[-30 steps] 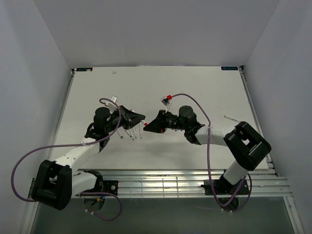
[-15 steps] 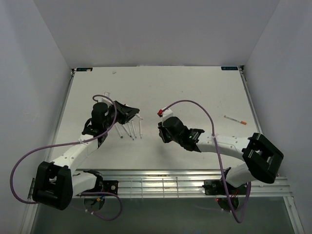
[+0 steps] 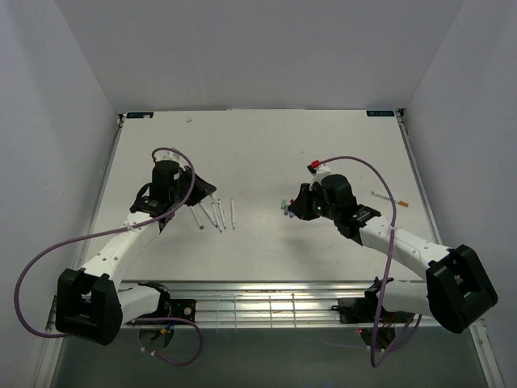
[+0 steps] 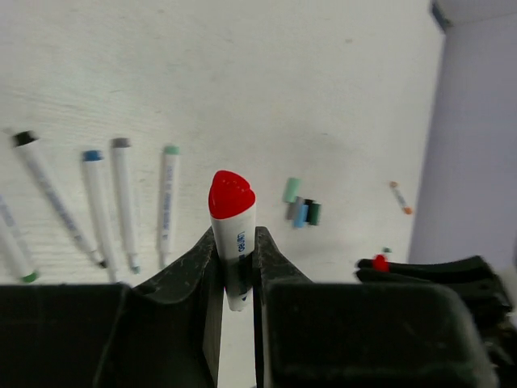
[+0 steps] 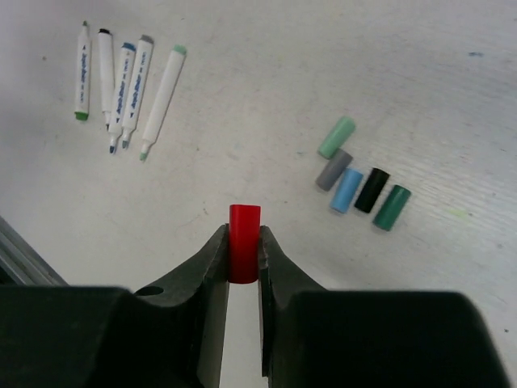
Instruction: Open the pen caps
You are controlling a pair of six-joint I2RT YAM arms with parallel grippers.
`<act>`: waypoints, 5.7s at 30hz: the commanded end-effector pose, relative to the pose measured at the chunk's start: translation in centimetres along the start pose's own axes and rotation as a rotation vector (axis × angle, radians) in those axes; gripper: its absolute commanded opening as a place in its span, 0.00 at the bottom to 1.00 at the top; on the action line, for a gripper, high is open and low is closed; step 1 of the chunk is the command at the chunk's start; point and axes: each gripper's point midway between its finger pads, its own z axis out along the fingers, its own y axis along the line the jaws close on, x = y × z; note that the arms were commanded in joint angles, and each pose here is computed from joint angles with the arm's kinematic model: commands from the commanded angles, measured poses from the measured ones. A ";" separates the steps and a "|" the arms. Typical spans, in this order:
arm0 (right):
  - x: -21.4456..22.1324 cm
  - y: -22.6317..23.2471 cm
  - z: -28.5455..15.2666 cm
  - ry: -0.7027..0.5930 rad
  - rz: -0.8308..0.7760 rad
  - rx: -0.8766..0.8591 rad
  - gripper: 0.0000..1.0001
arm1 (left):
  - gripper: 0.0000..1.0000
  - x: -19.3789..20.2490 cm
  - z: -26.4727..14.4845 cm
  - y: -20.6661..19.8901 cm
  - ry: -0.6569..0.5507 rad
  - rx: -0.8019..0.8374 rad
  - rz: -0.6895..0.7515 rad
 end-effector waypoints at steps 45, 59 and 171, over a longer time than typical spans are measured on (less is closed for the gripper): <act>3.9 -11.4 1.9 0.085 0.241 0.179 0.09 | 0.31 3.2 1.9 18.3 0.092 -0.651 0.068; 3.3 -12.9 3.3 0.096 0.251 0.238 0.33 | 0.45 3.9 1.7 18.1 0.104 -0.619 0.033; 5.7 -36.1 -9.2 0.053 1.146 1.394 0.12 | 0.84 7.1 1.5 6.8 0.165 -0.281 0.159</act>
